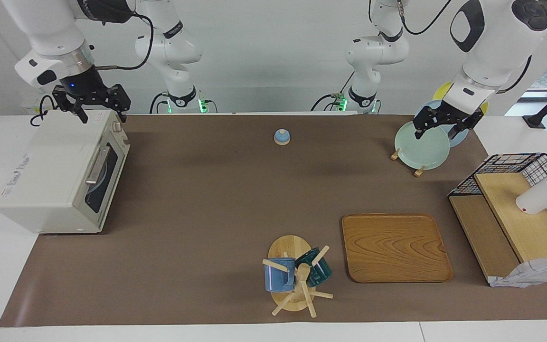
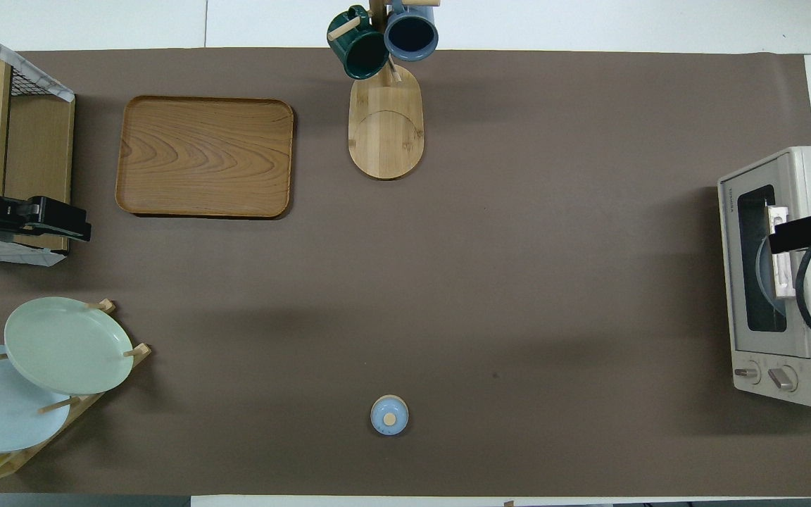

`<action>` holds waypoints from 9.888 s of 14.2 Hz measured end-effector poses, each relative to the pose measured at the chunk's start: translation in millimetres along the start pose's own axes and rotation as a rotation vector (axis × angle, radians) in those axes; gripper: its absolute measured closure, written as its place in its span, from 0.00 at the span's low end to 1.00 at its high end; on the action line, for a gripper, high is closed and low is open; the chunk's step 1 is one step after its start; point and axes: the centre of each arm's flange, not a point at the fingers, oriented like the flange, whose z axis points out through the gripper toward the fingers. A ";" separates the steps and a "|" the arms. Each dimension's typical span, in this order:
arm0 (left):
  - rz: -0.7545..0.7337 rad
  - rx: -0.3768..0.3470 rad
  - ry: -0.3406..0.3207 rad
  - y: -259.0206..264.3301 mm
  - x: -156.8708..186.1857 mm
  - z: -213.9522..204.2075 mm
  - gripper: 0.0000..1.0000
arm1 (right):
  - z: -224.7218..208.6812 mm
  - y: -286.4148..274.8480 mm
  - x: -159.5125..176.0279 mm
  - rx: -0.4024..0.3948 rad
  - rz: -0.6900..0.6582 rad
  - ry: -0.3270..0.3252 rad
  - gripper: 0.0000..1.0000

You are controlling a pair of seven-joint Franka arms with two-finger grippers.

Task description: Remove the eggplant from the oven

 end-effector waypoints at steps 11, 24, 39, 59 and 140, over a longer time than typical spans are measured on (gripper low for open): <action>0.000 0.000 0.000 0.0 0.0 0.0 0.00 | 2.7 -6.4 0.6 -0.001 0.014 -0.006 0.45; 0.000 0.000 0.000 0.0 0.0 0.0 0.00 | 107.1 43.0 3.8 -0.046 0.129 -0.009 0.99; 0.000 0.000 0.000 0.0 0.0 0.0 0.00 | 161.2 61.9 4.2 -0.041 0.137 -0.024 0.99; 0.000 0.000 0.000 0.0 0.0 0.0 0.00 | 182.8 22.8 8.7 0.006 0.090 -0.020 0.99; 0.000 0.000 0.000 0.2 0.0 0.0 0.00 | 242.2 15.6 -5.6 0.000 -0.013 -0.044 0.96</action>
